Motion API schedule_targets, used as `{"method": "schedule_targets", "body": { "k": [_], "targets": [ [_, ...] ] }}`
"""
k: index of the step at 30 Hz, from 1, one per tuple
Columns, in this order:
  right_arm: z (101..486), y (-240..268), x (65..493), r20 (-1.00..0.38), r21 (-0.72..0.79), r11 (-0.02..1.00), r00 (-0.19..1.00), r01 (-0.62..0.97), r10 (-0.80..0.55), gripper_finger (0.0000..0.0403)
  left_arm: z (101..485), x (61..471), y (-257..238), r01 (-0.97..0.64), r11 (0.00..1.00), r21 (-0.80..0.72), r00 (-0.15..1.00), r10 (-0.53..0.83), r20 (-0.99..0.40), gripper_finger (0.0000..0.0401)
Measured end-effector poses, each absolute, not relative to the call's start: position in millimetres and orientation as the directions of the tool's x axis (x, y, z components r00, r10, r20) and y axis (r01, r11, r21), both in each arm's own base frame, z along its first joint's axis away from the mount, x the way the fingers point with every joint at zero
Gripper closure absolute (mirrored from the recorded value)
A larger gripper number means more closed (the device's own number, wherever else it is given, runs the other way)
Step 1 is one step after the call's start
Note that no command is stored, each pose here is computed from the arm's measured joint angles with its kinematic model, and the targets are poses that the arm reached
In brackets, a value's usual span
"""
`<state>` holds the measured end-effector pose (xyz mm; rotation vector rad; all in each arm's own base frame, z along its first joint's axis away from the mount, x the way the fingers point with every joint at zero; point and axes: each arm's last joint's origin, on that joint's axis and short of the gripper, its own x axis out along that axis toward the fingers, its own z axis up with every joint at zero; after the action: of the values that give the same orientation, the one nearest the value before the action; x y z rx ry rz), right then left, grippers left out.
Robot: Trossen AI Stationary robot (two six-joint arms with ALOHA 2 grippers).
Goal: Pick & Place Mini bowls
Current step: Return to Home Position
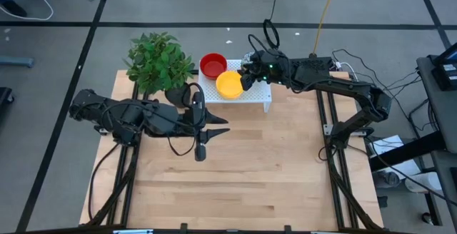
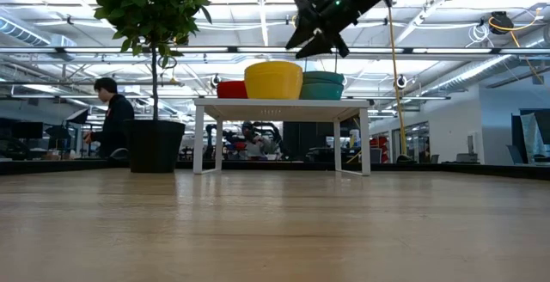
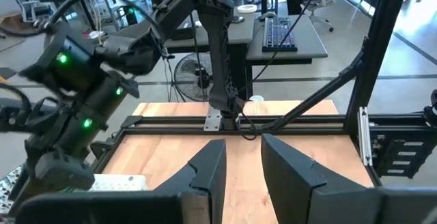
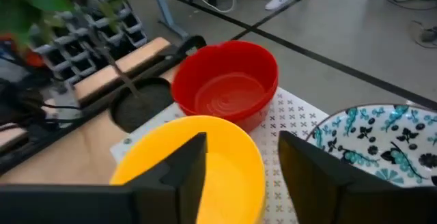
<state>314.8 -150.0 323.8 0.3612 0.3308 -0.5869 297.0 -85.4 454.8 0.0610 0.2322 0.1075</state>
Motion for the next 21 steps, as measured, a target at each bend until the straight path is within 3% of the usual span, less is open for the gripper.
{"method": "schedule_targets", "body": {
  "k": [7,16,21],
  "targets": [
    [355,-131,296,-0.324,0.268,0.829,0.856,0.491,-0.403,0.0192,467,279,-81,-0.093,0.993,0.069,0.974,0.105,-0.200,0.0304],
    [399,-75,244,-0.286,0.172,0.916,0.908,0.363,-0.306,0.0201,486,228,-70,-0.052,0.995,0.082,0.976,0.069,-0.209,0.0304],
    [413,-45,212,-0.262,0.112,0.923,0.906,0.369,-0.331,0.0201,491,193,-60,-0.076,0.997,-0.030,0.963,0.066,-0.260,0.0304]
  ]
}}
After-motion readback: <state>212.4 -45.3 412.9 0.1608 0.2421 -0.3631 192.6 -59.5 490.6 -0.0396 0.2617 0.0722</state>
